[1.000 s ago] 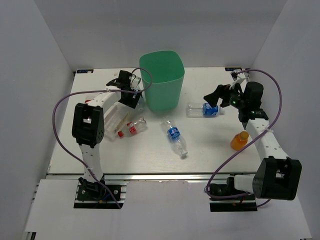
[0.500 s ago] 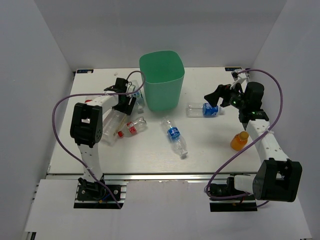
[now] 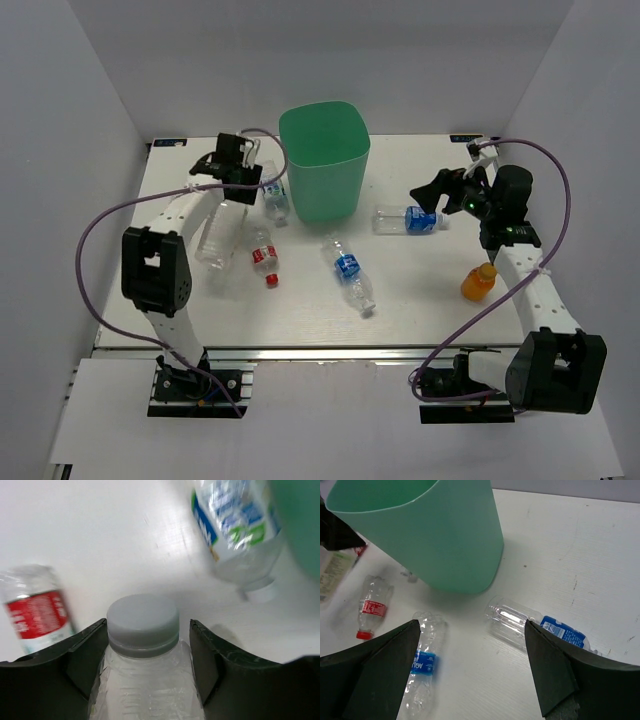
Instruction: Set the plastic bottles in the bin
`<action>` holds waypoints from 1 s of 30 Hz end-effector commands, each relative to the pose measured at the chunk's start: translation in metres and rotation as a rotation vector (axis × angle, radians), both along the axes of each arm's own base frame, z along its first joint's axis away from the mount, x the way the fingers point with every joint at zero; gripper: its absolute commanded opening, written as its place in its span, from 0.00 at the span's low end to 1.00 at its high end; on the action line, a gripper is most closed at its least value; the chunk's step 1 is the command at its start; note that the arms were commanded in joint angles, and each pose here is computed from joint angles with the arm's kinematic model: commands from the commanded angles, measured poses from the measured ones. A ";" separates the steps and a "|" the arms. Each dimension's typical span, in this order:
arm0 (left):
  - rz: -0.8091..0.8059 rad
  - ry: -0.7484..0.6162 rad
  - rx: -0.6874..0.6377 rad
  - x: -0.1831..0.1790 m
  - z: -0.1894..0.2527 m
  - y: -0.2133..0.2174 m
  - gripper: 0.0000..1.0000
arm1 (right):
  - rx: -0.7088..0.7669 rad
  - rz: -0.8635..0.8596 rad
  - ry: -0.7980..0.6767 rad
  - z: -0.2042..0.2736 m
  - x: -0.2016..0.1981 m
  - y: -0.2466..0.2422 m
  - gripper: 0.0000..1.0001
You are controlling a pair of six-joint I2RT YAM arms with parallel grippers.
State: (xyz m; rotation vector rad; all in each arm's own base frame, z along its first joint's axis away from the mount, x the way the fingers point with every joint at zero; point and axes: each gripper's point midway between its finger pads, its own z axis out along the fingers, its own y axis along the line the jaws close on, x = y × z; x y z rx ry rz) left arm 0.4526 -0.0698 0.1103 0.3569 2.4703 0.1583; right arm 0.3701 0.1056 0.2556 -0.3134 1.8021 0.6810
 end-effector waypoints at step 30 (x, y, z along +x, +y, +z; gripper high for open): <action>-0.251 -1.207 -0.950 0.081 0.432 -0.191 0.01 | -0.191 0.407 -0.283 -0.011 -0.069 0.073 0.89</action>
